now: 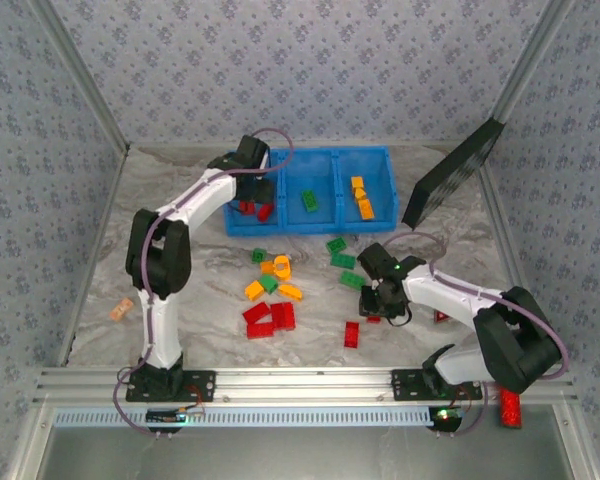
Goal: Sort the legos into containers by color
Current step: Pick up the lego from the bottom-center of the table, then place the lego in the container, then pick up the lego from the middle-left of the table.
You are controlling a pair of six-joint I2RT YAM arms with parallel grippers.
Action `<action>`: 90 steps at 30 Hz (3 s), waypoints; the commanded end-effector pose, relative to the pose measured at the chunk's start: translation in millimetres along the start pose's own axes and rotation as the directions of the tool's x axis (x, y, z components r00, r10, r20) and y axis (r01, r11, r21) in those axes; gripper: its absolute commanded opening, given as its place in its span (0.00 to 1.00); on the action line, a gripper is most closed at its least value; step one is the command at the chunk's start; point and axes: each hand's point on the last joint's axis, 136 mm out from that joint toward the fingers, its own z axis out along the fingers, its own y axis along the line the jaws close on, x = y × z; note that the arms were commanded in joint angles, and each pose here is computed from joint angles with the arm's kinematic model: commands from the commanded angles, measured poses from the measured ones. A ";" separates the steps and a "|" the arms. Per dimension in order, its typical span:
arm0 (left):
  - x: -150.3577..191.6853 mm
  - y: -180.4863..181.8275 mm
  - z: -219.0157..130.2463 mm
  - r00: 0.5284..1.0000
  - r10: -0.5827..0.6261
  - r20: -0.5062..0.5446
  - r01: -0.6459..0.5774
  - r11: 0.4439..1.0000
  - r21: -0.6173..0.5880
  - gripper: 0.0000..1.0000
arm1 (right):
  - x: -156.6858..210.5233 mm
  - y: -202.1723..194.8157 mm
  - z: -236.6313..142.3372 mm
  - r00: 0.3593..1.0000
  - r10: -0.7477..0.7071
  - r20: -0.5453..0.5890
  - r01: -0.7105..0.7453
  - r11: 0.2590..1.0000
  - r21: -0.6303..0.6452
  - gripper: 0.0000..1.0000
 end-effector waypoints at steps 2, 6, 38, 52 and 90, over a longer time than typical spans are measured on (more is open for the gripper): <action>-11.8 5.0 -39.7 0.998 0.004 0.063 -0.005 1.000 0.016 0.55 | 1.1 5.0 0.3 1.000 -0.012 -0.022 0.012 1.000 0.001 0.29; -1.6 11.3 -69.9 0.997 0.019 0.079 -0.020 1.000 0.013 0.57 | -37.7 24.2 -37.0 0.994 -0.096 0.058 0.096 0.995 -0.004 0.27; 183.5 81.6 -265.5 0.969 -0.150 0.194 0.143 0.988 0.052 0.71 | -287.9 318.5 -31.9 0.450 -0.768 0.455 0.746 0.604 0.282 0.25; 205.6 65.8 -258.5 0.967 -0.239 0.093 0.224 0.964 0.144 0.71 | -273.8 311.5 25.6 0.446 -0.822 0.354 0.784 0.549 0.290 0.37; 263.6 -272.2 -148.7 0.982 0.149 -0.119 -0.106 0.944 0.311 0.71 | -227.0 66.2 -215.0 0.719 -0.370 0.588 0.387 0.916 0.102 0.65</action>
